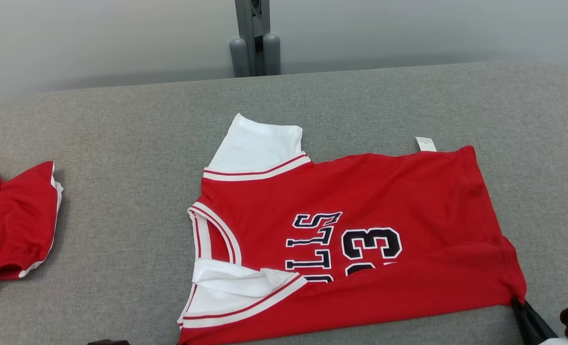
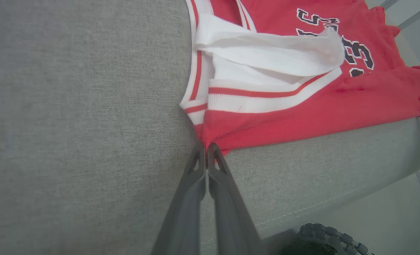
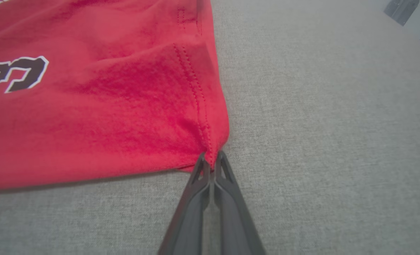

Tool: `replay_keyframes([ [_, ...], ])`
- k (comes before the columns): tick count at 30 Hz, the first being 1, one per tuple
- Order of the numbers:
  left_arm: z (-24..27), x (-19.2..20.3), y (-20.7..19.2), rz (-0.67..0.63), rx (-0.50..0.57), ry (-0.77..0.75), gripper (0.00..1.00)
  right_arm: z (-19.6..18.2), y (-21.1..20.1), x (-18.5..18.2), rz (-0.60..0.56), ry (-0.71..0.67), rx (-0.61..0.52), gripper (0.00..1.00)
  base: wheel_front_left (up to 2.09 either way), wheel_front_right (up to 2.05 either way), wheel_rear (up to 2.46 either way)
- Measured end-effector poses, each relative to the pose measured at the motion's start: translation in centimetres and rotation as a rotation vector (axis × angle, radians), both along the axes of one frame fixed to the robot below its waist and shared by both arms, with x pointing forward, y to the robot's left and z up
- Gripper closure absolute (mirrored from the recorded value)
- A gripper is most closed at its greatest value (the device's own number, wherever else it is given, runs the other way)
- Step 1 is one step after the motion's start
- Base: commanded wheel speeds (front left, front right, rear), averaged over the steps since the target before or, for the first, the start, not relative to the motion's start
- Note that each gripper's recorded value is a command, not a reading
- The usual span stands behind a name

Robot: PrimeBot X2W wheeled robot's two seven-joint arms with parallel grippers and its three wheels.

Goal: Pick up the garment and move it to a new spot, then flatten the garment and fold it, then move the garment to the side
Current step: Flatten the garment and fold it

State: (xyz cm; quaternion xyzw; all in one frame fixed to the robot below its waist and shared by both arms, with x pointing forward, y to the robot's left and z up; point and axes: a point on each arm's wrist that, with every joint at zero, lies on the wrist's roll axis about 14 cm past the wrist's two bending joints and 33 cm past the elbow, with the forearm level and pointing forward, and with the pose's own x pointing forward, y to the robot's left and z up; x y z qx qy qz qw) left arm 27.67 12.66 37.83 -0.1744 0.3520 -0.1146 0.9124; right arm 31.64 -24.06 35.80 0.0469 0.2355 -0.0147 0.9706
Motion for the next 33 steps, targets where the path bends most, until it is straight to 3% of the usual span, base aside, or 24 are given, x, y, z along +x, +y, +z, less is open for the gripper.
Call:
replay_keyframes([
  [2,0.0,-0.1,0.1,0.016,-0.002,0.007,1.0,0.0,-0.1,-0.2,0.0,0.005,-0.004,0.97,0.0,0.0,0.0],
  [3,0.1,-0.1,0.2,0.026,0.001,0.004,0.56,0.2,-0.3,-0.2,-0.008,0.0,-0.005,0.47,0.0,0.0,0.0],
  [4,0.2,-0.1,0.4,0.037,0.003,-0.001,0.0,0.4,-0.4,-0.2,-0.013,-0.004,-0.009,0.0,0.0,0.0,0.0],
  [10,1.9,1.2,2.0,0.117,0.027,-0.1,0.0,3.7,-2.7,1.2,-0.084,-0.138,-0.051,0.0,0.0,0.0,0.0],
  [18,6.7,6.3,2.1,0.16,0.011,-0.33,0.0,7.7,0.6,3.5,-0.058,-0.31,-0.012,0.0,0.0,0.0,0.0],
  [27,11.2,14.7,-1.3,0.039,-0.06,-0.45,0.0,9.2,3.4,5.4,-0.002,-0.365,0.017,0.0,0.0,0.0,0.0],
  [33,11.0,20.9,-4.4,-0.121,-0.031,-0.375,0.0,9.1,4.8,7.2,0.028,-0.37,0.028,0.0,0.0,0.0,0.0],
])
